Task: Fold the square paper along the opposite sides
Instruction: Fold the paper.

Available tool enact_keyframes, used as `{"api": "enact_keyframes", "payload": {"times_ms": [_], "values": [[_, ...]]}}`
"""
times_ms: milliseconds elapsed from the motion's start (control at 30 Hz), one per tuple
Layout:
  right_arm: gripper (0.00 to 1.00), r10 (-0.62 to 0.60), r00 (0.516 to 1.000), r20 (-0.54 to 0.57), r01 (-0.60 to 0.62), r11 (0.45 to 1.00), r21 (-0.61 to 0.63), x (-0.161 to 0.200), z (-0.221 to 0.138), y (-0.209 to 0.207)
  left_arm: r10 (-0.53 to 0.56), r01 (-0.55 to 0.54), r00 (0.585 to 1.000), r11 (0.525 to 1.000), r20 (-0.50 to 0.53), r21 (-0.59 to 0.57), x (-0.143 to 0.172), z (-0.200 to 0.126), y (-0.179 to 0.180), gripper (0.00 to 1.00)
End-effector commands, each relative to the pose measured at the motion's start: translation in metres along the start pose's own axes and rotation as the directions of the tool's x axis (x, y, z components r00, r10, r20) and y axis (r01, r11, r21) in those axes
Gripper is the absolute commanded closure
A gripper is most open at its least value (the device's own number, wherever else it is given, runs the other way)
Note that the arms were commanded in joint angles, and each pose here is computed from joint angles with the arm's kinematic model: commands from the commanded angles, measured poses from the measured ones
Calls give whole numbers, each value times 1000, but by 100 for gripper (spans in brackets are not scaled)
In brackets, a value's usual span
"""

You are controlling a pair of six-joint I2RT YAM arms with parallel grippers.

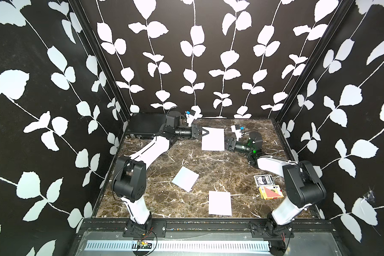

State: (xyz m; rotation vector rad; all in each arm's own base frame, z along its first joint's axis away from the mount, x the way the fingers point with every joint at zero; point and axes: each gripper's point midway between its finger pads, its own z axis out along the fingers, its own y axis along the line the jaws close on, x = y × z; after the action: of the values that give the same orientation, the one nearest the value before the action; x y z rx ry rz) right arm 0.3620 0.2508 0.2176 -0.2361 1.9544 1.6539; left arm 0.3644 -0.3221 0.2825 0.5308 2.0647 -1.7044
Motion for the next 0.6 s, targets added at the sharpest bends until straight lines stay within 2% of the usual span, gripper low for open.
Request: {"api": "enact_keyframes", "payload": {"times_ms": [0,267,367,567], "values": [[46,-44,999,-6,44,999,-5,7,-8,15,33,-33,999,999,-9,3,4,-2,-6,100],[44,-77,997,5,77,997,-18,11,-19,38,28,-28,1000,1000,-12,-9,7,-1,-1,100],[41,-104,994,-25,104,995,7,15,-17,42,27,-27,1000,1000,-9,-9,6,-1,-1,100],[33,-114,993,-24,114,993,-31,10,-10,56,27,-28,1000,1000,-7,-11,5,-1,-1,100]]}}
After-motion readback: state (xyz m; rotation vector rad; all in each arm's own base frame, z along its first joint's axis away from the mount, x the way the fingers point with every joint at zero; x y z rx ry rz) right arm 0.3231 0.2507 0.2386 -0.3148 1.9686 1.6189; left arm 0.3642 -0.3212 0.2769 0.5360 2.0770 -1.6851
